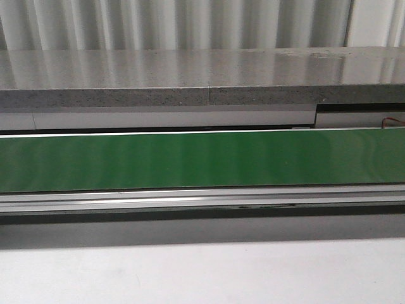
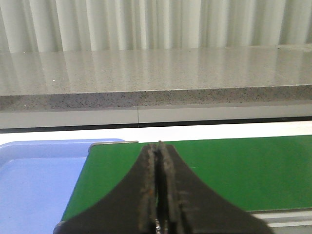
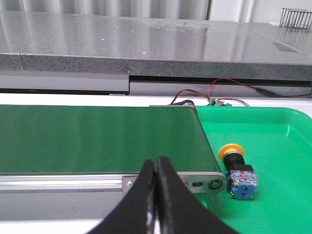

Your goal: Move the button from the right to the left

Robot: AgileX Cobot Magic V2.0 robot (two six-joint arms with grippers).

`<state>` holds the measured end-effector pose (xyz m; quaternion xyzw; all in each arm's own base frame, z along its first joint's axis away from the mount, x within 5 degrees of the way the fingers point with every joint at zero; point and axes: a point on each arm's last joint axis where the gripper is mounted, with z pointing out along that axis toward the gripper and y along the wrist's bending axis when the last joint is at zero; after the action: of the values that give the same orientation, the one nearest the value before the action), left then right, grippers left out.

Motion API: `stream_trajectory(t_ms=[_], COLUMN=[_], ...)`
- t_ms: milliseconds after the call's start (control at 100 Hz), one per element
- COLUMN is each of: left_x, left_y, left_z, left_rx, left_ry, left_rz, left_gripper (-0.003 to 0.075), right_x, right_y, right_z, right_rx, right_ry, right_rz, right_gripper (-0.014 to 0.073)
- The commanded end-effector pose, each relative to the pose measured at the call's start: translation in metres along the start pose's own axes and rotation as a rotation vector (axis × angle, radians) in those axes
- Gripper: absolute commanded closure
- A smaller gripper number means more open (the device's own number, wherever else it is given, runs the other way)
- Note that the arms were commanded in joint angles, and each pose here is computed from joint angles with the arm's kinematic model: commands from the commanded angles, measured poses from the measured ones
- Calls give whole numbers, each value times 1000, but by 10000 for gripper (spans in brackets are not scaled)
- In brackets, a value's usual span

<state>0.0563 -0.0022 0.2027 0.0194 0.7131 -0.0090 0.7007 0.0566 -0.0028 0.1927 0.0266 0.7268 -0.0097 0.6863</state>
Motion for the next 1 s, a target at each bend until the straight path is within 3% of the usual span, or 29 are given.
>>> stream_trajectory(t_ms=[0, 990], left_x=[4, 4], left_y=[0, 0], left_z=[-1, -1], left_rx=[-1, -1], left_ry=[-72, -72], left_rz=[-8, -8], left_gripper=[741, 741], right_x=[-15, -21], right_y=[0, 0], right_z=[-3, -5], right_rx=[6, 6], right_ry=[-121, -117], right_rz=[-13, -13], right_gripper=[662, 662])
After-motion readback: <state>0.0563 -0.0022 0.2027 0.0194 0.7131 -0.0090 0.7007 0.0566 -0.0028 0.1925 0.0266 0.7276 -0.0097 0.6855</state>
